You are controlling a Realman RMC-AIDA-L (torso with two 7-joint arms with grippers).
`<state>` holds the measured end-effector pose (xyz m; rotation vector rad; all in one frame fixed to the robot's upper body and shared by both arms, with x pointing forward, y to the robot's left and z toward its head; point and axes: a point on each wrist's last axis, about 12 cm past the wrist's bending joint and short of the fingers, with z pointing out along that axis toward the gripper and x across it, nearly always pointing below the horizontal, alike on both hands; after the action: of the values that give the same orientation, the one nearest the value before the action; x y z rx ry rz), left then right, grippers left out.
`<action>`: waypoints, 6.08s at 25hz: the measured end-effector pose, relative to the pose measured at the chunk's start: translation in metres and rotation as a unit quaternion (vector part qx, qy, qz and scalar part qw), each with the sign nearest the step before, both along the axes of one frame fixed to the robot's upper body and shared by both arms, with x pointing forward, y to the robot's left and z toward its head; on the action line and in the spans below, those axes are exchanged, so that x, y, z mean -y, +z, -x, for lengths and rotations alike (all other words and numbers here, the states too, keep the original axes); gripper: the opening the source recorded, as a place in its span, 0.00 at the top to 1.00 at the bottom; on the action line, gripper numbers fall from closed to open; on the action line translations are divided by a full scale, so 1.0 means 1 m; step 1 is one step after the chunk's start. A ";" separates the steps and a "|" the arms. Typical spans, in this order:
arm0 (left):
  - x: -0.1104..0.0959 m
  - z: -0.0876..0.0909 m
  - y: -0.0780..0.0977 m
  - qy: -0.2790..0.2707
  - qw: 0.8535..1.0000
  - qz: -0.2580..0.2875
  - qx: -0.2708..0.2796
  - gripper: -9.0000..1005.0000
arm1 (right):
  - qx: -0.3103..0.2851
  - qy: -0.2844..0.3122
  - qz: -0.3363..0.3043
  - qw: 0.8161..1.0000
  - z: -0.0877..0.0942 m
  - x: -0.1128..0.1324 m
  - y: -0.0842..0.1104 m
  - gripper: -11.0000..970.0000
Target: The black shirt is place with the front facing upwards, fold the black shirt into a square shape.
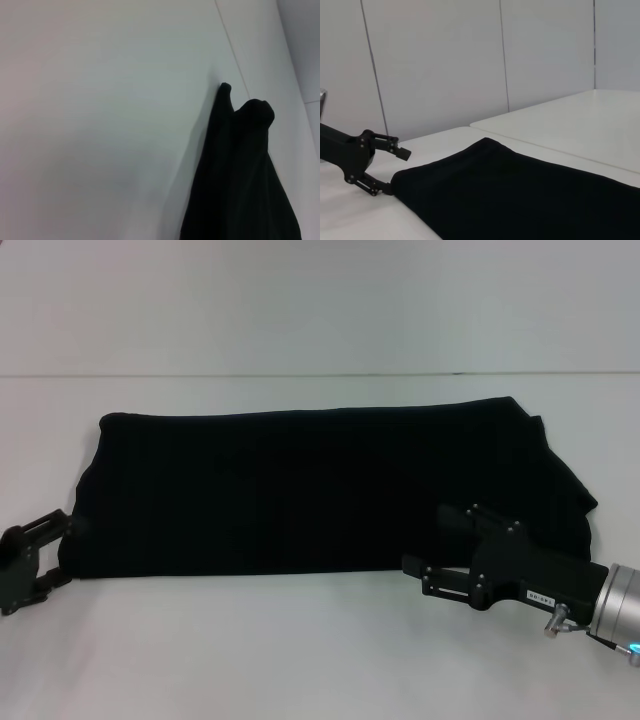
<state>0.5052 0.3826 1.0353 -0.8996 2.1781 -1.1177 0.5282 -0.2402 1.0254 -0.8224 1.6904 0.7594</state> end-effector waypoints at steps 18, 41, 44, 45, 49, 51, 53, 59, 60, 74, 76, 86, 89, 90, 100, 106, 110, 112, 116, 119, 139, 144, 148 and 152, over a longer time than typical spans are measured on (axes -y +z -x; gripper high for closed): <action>0.021 -0.025 0.004 -0.050 0.998 -0.031 0.022 0.16 | 0.000 0.000 -0.004 1.000 0.001 0.000 0.000 0.05; 0.019 -0.028 0.007 -0.038 0.997 -0.038 0.064 0.87 | -0.001 0.001 -0.009 1.000 0.001 -0.001 0.001 0.05; 0.013 -0.027 0.007 -0.024 0.997 -0.042 0.064 0.94 | -0.001 0.003 -0.014 1.000 0.002 -0.002 0.002 0.05; 0.011 -0.027 0.008 -0.018 0.997 -0.044 0.066 0.94 | -0.001 0.004 -0.015 1.000 0.002 -0.001 0.002 0.05; -0.012 -0.026 0.018 0.015 0.995 -0.062 0.079 0.94 | -0.001 0.004 -0.020 1.000 0.004 -0.001 0.002 0.05; -0.024 -0.025 0.023 0.034 0.993 -0.073 0.087 0.94 | -0.001 0.004 -0.021 1.000 0.004 -0.001 0.002 0.05; -0.035 -0.024 0.027 0.049 0.991 -0.083 0.094 0.94 | -0.002 0.003 -0.021 1.000 0.005 0.000 0.001 0.05; -0.048 -0.028 0.038 0.068 0.987 -0.096 0.113 0.94 | -0.006 -0.003 -0.026 1.000 0.007 0.001 0.000 0.05; -0.046 -0.030 0.041 0.065 0.986 -0.093 0.119 0.94 | -0.007 -0.005 -0.028 1.000 0.008 0.002 0.000 0.05; 0.109 -0.112 0.094 -0.140 0.948 0.053 0.281 0.94 | -0.025 -0.079 -0.059 0.995 0.036 0.033 -0.013 0.05; 0.146 -0.117 0.095 -0.182 0.939 0.062 0.285 0.94 | -0.026 -0.089 -0.065 0.994 0.043 0.039 -0.014 0.05; 0.269 -0.074 0.016 -0.302 0.934 0.018 0.188 0.93 | -0.022 -0.113 -0.093 0.989 0.064 0.054 -0.015 0.05; 0.263 -0.059 -0.003 -0.295 0.941 0.004 0.165 0.93 | -0.021 -0.114 -0.096 0.989 0.066 0.056 -0.015 0.05; 0.260 -0.054 -0.007 -0.291 0.943 0.006 0.160 0.93 | -0.021 -0.114 -0.096 0.989 0.066 0.056 -0.015 0.05; 0.231 -0.037 -0.005 -0.276 0.936 0.054 0.214 0.92 | -0.017 -0.108 -0.098 0.989 0.062 0.053 -0.012 0.05; 0.208 -0.037 0.013 -0.301 0.906 0.051 0.294 0.65 | -0.016 -0.107 -0.107 0.988 0.062 0.053 -0.010 0.05; 0.178 -0.033 0.024 -0.314 0.871 -0.005 0.378 0.42 | 0.004 -0.094 -0.121 0.988 0.057 0.052 -0.002 0.05; 0.164 -0.031 0.026 -0.310 0.862 -0.035 0.399 0.33 | 0.017 -0.082 -0.121 0.989 0.047 0.045 0.003 0.05; 0.150 -0.025 0.024 -0.309 0.847 -0.078 0.425 0.24 | 0.014 -0.083 -0.101 0.991 0.015 0.025 0.007 0.05; 0.144 -0.018 0.020 -0.301 0.840 -0.096 0.441 0.18 | 0.008 -0.082 -0.074 0.994 -0.008 0.008 0.008 0.05; 0.131 -0.017 0.016 -0.233 0.884 -0.061 0.402 0.07 | -0.071 -0.097 -0.002 0.993 0.007 0.005 -0.027 0.05; 0.128 -0.030 0.018 -0.213 0.911 -0.035 0.352 0.07 | -0.038 -0.081 -0.038 0.995 0.018 0.016 -0.017 0.05; 0.124 -0.056 0.019 -0.170 0.953 -0.011 0.252 0.08 | -0.003 -0.053 -0.069 0.996 0.042 0.027 -0.010 0.05; 0.126 -0.081 0.020 -0.159 0.975 -0.022 0.154 0.09 | -0.002 -0.034 -0.080 0.996 0.072 0.036 -0.014 0.05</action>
<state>0.5864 0.2565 1.0550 -0.3331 2.1176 -1.2564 0.4566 -0.2767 1.0110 -0.6499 1.6299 0.8391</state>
